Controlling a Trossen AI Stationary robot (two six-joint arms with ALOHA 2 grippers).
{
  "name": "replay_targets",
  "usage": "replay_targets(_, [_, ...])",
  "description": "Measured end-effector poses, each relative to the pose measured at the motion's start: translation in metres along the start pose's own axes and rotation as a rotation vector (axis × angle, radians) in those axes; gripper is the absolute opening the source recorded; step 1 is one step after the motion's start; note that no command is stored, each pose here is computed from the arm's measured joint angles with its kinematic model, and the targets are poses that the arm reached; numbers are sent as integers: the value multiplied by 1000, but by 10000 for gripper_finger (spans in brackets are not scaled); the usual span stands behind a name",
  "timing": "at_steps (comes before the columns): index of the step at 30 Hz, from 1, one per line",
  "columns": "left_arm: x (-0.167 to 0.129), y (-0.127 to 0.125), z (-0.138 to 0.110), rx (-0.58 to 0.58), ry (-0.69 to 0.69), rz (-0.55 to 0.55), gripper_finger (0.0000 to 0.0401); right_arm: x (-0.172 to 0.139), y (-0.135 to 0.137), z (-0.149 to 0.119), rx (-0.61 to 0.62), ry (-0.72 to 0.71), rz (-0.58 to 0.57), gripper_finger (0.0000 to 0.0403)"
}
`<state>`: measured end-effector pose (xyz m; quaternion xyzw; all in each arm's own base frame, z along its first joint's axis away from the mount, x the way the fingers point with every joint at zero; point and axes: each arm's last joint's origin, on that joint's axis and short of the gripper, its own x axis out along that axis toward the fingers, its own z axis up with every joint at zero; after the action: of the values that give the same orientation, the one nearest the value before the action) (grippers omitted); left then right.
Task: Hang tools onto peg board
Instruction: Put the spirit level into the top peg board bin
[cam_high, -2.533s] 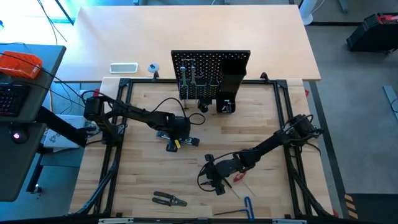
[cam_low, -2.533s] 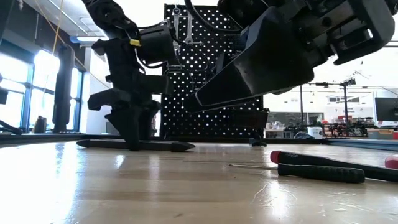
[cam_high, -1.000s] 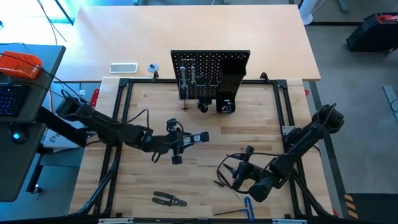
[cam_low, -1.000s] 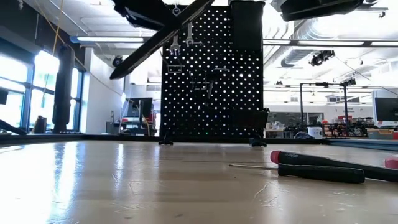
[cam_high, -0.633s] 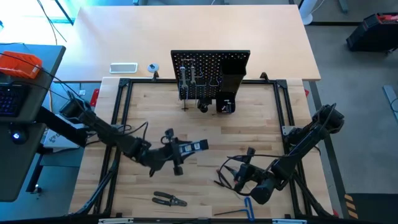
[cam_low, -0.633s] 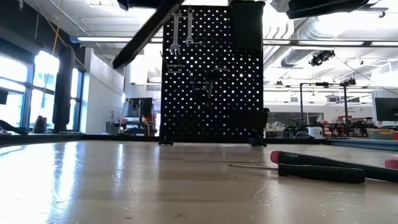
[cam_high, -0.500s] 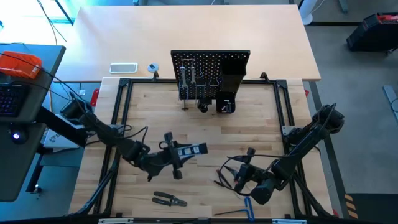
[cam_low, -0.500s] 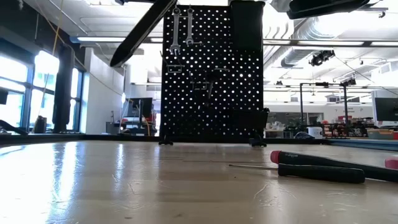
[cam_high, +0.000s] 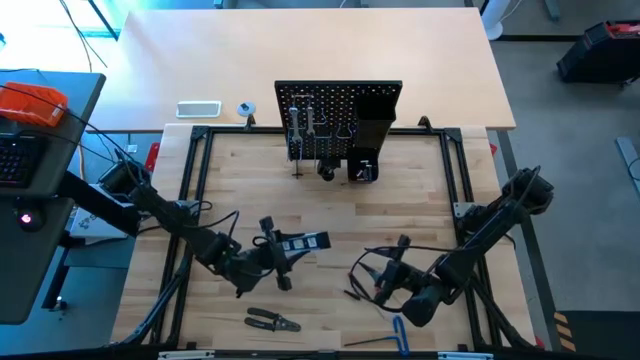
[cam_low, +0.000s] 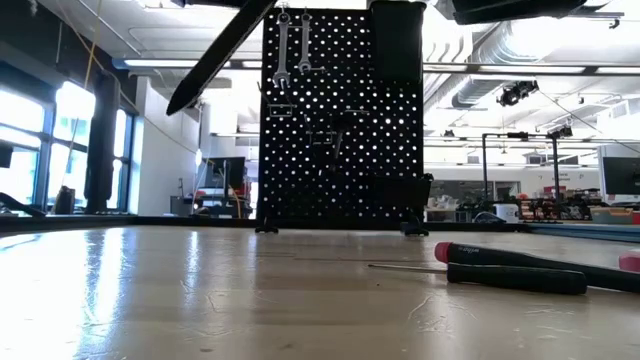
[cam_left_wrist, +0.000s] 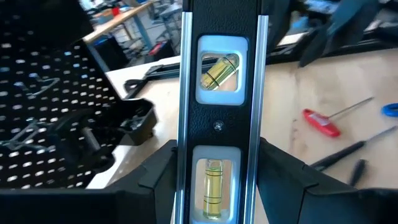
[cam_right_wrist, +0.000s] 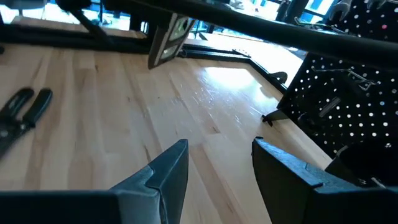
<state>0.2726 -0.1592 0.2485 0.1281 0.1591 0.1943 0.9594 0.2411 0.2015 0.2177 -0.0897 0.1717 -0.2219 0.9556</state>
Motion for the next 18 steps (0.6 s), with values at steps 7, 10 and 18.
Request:
replay_targets(7, [1, 3, -7, 24, 6, 82, 163, 10, -3, 4, 100, 0, -19, 171])
replay_targets(10, [-1, 3, -10, 50, 11, 120, 163, 12, -5, 4, 125, 3, -27, 171])
replay_targets(18, [-8, 4, -17, 118, 20, 267, 163, 12, -5, 3, 116, 5, -27, 171])
